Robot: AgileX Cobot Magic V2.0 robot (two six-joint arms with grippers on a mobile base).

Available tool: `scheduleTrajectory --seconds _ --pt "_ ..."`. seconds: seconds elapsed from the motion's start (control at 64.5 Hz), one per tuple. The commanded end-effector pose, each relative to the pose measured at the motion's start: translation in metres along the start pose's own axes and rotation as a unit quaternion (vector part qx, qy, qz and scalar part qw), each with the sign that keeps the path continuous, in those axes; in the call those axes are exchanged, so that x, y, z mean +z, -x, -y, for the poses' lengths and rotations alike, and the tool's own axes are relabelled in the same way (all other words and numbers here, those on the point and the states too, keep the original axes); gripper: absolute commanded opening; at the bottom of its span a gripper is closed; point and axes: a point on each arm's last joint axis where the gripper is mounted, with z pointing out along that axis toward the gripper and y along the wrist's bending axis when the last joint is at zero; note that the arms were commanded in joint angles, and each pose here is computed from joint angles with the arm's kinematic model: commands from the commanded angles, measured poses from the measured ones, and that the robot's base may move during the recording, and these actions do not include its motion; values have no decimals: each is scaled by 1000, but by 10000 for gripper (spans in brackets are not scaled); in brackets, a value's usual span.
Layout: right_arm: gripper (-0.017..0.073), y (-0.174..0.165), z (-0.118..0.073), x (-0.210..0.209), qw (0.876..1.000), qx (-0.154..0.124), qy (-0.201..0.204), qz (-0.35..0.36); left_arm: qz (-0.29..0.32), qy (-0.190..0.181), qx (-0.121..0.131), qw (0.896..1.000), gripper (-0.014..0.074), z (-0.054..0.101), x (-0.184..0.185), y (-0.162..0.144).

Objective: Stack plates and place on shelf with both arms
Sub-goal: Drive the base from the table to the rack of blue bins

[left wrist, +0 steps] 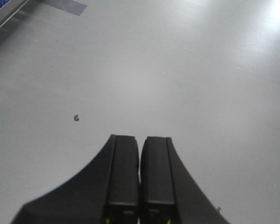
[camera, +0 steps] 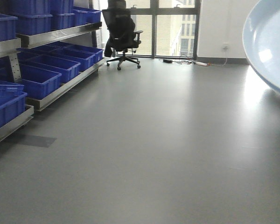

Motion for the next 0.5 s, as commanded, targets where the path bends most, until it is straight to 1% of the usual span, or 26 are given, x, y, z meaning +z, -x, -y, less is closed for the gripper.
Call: scheduleTrajectory --seconds 0.0,0.481 --pt "28 19 -2 -4 998 -4 6 63 47 -8 -6 999 87 3 -3 15" --pt "28 19 -2 -4 998 -4 6 63 47 -8 -6 999 87 3 -3 15"
